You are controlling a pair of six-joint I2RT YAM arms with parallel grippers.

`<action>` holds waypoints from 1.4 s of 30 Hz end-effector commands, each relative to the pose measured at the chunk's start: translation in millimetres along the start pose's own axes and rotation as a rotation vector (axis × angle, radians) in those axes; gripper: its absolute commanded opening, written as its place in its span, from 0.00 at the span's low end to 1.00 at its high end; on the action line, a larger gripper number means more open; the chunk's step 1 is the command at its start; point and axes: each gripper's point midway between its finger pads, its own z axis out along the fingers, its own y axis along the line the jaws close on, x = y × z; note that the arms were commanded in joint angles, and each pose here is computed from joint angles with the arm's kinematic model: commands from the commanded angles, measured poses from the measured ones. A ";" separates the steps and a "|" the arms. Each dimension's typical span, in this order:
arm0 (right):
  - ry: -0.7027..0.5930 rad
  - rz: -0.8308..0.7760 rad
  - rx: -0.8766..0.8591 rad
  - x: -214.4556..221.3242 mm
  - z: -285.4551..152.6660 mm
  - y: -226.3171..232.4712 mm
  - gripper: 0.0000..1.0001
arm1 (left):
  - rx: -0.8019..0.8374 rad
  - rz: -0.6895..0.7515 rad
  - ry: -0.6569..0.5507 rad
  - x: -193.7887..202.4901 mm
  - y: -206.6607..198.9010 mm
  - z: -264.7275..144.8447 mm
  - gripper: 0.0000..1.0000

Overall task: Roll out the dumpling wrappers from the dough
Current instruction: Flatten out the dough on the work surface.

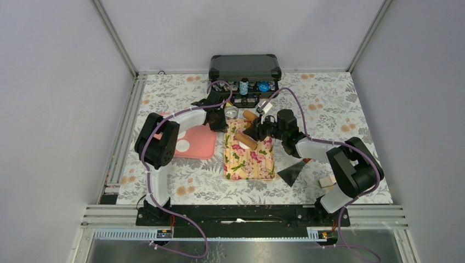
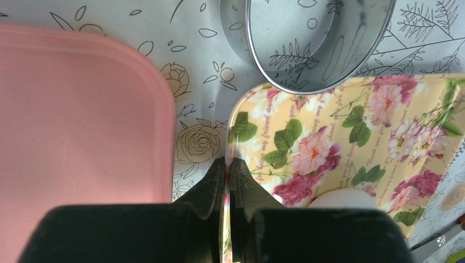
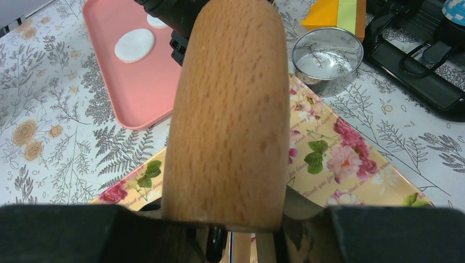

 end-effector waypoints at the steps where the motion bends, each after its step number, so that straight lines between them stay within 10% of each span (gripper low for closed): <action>1: 0.411 0.211 -0.008 127.0 -28.6 24.0 0.00 | -0.080 -0.012 0.040 17.9 24.2 18.1 0.00; 42: 0.381 0.194 -0.113 108.8 -26.5 44.9 0.00 | -0.073 -0.015 0.050 20.1 23.1 18.2 0.00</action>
